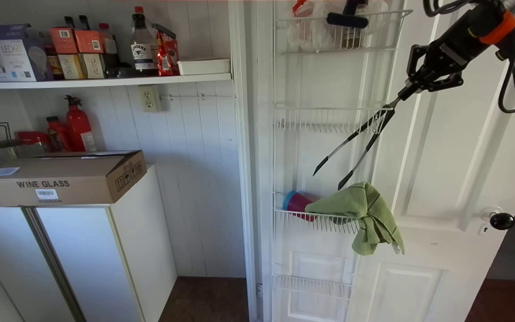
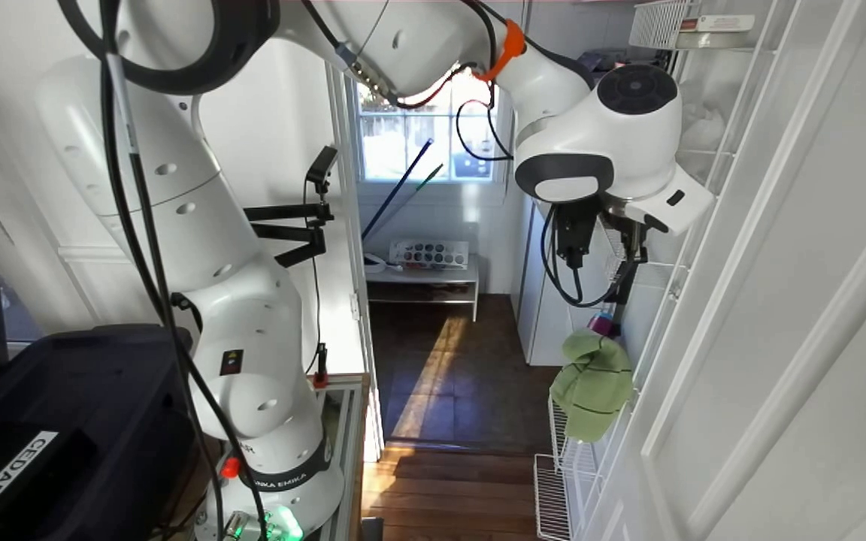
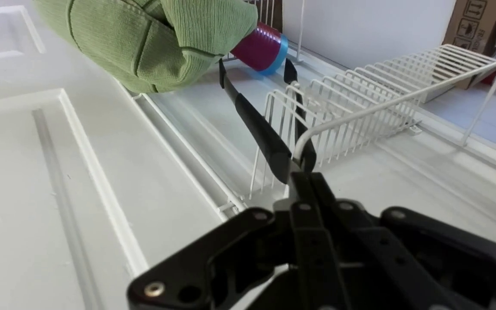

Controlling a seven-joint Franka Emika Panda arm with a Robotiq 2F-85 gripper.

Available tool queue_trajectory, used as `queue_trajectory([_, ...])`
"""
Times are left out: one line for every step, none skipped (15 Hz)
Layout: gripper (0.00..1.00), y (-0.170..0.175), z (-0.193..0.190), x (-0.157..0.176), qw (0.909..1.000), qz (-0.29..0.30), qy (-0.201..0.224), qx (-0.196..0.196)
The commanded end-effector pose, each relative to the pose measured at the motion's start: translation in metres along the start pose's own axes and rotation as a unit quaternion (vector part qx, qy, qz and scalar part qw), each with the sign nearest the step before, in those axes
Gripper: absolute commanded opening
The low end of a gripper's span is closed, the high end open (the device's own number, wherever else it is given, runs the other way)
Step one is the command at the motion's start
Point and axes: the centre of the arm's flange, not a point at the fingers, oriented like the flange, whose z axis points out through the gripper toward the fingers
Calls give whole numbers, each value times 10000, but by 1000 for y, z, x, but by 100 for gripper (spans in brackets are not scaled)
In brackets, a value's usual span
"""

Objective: Remove the clamps tong from the second to top closet wire rack shelf and put it on the top shelf of the closet door wire rack

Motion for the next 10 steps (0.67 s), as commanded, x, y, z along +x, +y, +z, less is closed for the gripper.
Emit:
queue_trajectory([1, -20, -36, 10, 9998, -158, 103, 14])
queue_trajectory([1, -22, -41, 11, 9997, -208, 118, 0])
queue_trajectory([1, -25, -47, 14, 9995, -259, 164, -47])
queue_trajectory([1, -27, -53, 17, 9993, -305, 207, -73])
queue_trajectory([1, -30, -59, 19, 9991, -344, 239, -91])
queue_trajectory([1, -32, -64, 21, 9989, -375, 257, -105])
queue_trajectory([1, -34, -69, 22, 9987, -403, 286, -113])
queue_trajectory([1, -36, -73, 23, 9985, -431, 309, -126])
queue_trajectory([1, -39, -77, 24, 9983, -458, 321, -134])
queue_trajectory([1, -40, -81, 25, 9981, -496, 329, -158])
